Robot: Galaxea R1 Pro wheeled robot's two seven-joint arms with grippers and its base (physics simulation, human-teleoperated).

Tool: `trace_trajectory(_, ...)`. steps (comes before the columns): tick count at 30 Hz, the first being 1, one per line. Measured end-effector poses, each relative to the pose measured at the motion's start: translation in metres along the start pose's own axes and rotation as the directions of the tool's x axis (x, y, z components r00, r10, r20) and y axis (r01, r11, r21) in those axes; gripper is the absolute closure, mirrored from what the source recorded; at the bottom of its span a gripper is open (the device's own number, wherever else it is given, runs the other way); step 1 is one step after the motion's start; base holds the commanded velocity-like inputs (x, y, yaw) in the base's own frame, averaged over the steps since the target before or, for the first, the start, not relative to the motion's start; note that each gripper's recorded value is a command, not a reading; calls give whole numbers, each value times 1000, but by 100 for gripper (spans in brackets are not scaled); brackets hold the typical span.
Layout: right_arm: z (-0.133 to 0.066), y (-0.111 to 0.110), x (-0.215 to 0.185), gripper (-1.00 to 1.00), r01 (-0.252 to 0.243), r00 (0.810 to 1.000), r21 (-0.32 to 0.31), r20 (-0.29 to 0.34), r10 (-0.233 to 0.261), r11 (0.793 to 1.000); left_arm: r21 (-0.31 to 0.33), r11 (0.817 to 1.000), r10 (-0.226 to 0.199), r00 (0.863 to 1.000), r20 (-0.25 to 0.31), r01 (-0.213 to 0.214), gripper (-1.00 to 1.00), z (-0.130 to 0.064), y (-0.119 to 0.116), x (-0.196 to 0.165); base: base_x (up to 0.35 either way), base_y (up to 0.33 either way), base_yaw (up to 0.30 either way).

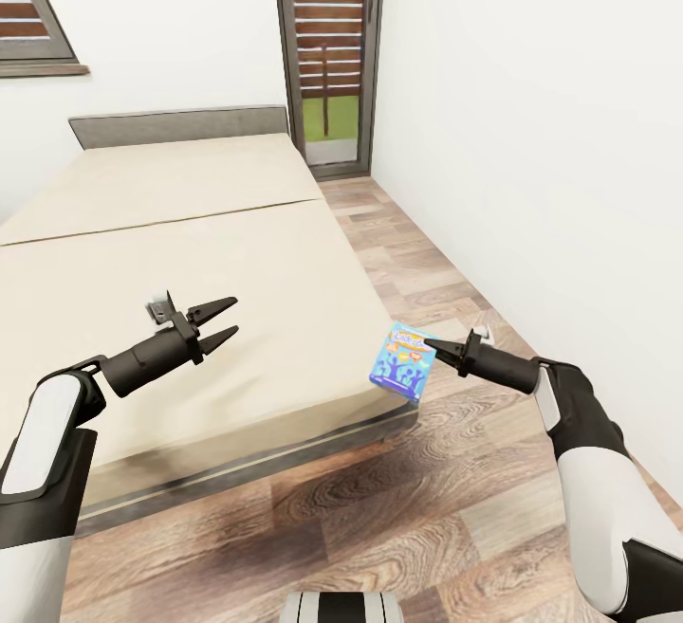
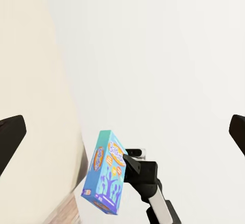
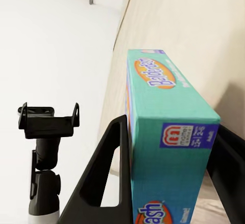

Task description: Put all the toys in the child's room - the three board games (two on the bed and one on the table), the two jigsaw puzzles on the table, and the tennis ball on the table - inside the toy box on the table in the child's room.

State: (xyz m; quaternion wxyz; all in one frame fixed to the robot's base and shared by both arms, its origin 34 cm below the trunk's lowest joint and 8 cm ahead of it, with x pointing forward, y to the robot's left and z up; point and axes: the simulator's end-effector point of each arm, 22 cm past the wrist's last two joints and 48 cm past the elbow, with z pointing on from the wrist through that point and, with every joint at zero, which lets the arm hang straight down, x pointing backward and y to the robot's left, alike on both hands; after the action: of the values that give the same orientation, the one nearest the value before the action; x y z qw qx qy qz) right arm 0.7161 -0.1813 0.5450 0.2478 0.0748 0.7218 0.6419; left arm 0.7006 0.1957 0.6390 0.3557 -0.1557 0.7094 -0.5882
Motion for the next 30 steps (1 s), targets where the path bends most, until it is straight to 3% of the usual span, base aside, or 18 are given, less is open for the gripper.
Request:
trace_trajectory(20, 0, 1, 0, 100, 4, 1000, -3, 0, -4, 1000, 1, 1000, -4, 1000, -3, 4, -100, -1, 1, 3, 0, 0, 0)
trace_trajectory(25, 0, 1, 2, 100, 3, 1000, -4, -2, -3, 1000, 1, 1000, -11, 999, -36, 11, -100, 6, 3, 17, 0, 0, 0)
trace_trajectory(30, 0, 7, 0, 100, -17, 1000, -48, 17, 17, 999, -13, 1000, 15, 998, -68, -16, -100, 3, 2, 26, 0, 0, 0)
